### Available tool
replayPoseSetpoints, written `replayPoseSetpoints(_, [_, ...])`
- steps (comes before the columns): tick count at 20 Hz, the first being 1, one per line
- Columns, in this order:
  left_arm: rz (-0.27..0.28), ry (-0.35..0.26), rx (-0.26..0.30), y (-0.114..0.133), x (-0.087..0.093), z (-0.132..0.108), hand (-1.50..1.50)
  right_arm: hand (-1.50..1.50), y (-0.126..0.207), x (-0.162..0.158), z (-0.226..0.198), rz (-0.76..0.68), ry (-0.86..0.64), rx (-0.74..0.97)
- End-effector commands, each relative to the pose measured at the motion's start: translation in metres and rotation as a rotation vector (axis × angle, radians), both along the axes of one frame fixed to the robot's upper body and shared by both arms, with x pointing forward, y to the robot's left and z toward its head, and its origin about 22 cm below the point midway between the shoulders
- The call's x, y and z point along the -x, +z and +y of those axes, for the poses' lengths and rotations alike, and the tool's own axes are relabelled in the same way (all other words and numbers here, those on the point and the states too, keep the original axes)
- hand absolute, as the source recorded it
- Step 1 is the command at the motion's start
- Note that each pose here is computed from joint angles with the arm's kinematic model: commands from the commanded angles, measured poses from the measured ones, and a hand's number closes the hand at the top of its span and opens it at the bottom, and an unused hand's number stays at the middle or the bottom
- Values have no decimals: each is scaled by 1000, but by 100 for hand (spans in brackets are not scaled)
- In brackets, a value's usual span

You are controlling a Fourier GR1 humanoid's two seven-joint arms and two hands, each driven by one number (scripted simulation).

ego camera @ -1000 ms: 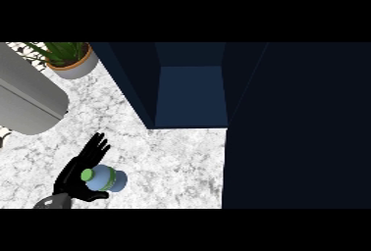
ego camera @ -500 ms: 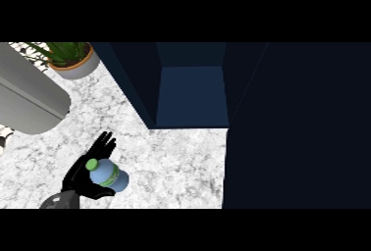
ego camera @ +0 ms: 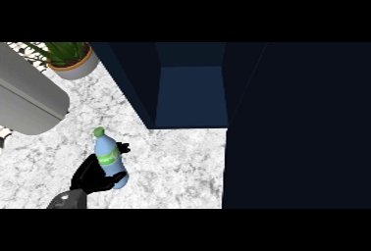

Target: Pick up the bottled water, place it into the cabinet and close the cabinet

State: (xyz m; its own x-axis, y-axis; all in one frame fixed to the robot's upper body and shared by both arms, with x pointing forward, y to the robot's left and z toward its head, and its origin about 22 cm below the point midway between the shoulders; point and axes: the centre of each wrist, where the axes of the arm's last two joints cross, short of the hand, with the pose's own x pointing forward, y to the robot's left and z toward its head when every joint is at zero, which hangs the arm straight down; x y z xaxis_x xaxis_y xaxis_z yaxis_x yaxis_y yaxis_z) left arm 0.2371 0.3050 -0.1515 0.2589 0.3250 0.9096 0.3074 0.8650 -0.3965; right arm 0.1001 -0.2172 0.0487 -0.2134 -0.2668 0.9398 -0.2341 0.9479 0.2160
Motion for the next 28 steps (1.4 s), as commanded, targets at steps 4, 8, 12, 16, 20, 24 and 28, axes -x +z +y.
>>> replayPoseSetpoints(4, [-23,-101,186,-17,17,-29,150,-150,-4,2,-5,7,-6,-10])
replayPoseSetpoints(8, [-74,-126,149,-7,11,-29,150,-150,-2,2,-15,-15,3,0])
replayPoseSetpoints(12, [-84,64,130,-3,-5,-24,150,-150,4,-2,-9,13,-8,3])
replayPoseSetpoints(16, [-142,365,99,-1,19,27,150,-150,-5,-7,-7,8,-12,2])
replayPoseSetpoints(20, [-141,423,140,-1,12,18,150,-150,0,1,-11,15,-1,0])
replayPoseSetpoints(24, [-135,434,215,6,-14,-15,150,-150,-3,10,-13,32,-4,21])
replayPoseSetpoints(28, [-127,374,235,15,-2,13,150,-150,-24,1,-13,8,2,5])
